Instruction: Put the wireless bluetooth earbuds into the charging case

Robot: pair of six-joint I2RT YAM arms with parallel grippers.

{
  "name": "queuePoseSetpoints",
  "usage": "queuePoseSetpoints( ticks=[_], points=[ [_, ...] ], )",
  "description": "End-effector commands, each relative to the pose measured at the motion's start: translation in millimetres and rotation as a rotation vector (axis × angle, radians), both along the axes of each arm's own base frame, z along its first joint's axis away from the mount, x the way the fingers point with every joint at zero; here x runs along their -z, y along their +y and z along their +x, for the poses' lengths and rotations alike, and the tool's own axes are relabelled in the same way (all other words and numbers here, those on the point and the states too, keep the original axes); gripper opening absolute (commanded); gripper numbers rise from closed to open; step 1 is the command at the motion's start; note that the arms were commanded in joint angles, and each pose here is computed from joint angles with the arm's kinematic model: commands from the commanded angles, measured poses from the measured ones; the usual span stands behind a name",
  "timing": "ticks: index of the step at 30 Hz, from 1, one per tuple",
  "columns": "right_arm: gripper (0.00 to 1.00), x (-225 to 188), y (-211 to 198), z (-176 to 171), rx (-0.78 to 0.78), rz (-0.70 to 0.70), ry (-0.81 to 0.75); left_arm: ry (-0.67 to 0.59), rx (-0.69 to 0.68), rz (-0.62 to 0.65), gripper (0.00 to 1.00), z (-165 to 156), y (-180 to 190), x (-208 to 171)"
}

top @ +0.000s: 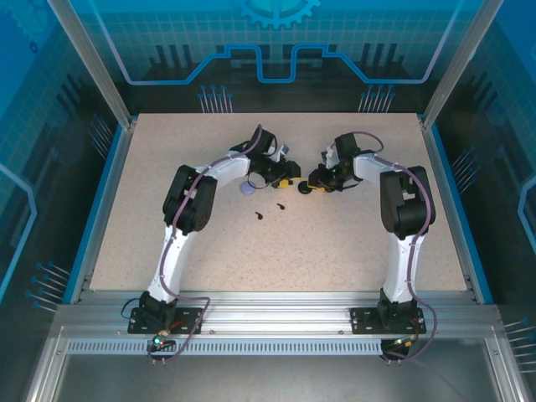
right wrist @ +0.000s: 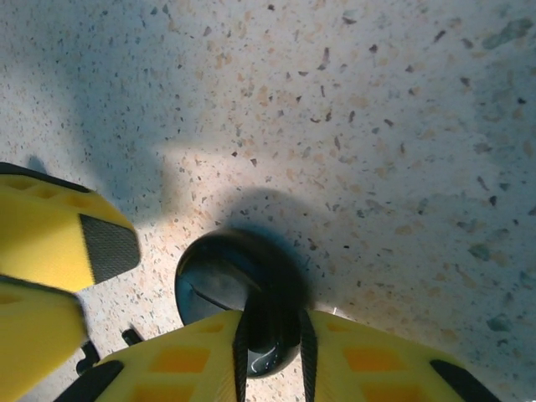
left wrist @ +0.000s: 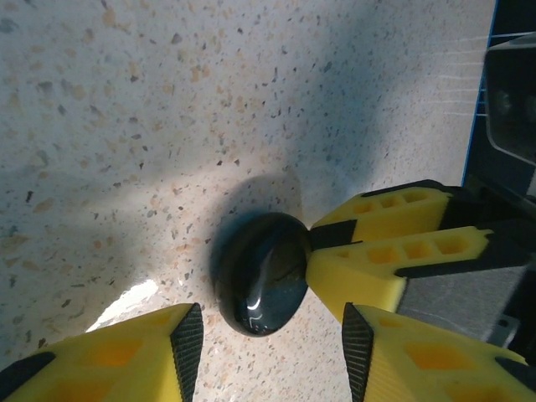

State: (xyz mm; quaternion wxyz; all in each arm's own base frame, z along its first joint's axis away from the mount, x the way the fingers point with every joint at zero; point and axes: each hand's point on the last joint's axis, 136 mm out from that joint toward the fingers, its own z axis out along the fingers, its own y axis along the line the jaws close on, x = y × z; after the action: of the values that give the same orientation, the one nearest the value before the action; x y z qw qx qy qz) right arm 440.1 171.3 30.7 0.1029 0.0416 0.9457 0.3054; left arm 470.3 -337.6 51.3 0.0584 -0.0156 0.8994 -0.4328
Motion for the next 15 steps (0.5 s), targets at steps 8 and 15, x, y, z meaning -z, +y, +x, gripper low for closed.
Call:
queuePoseSetpoints(
  ticks=[8, 15],
  points=[
    [0.21, 10, 0, 0, 0.009, 0.014, 0.022, 0.078, 0.021, -0.005, 0.50, -15, -10, 25],
    [0.21, 14, 0, -3, 0.011, 0.018, 0.030, 0.104, 0.024, -0.023, 0.49, -22, -20, 28]
  ],
)
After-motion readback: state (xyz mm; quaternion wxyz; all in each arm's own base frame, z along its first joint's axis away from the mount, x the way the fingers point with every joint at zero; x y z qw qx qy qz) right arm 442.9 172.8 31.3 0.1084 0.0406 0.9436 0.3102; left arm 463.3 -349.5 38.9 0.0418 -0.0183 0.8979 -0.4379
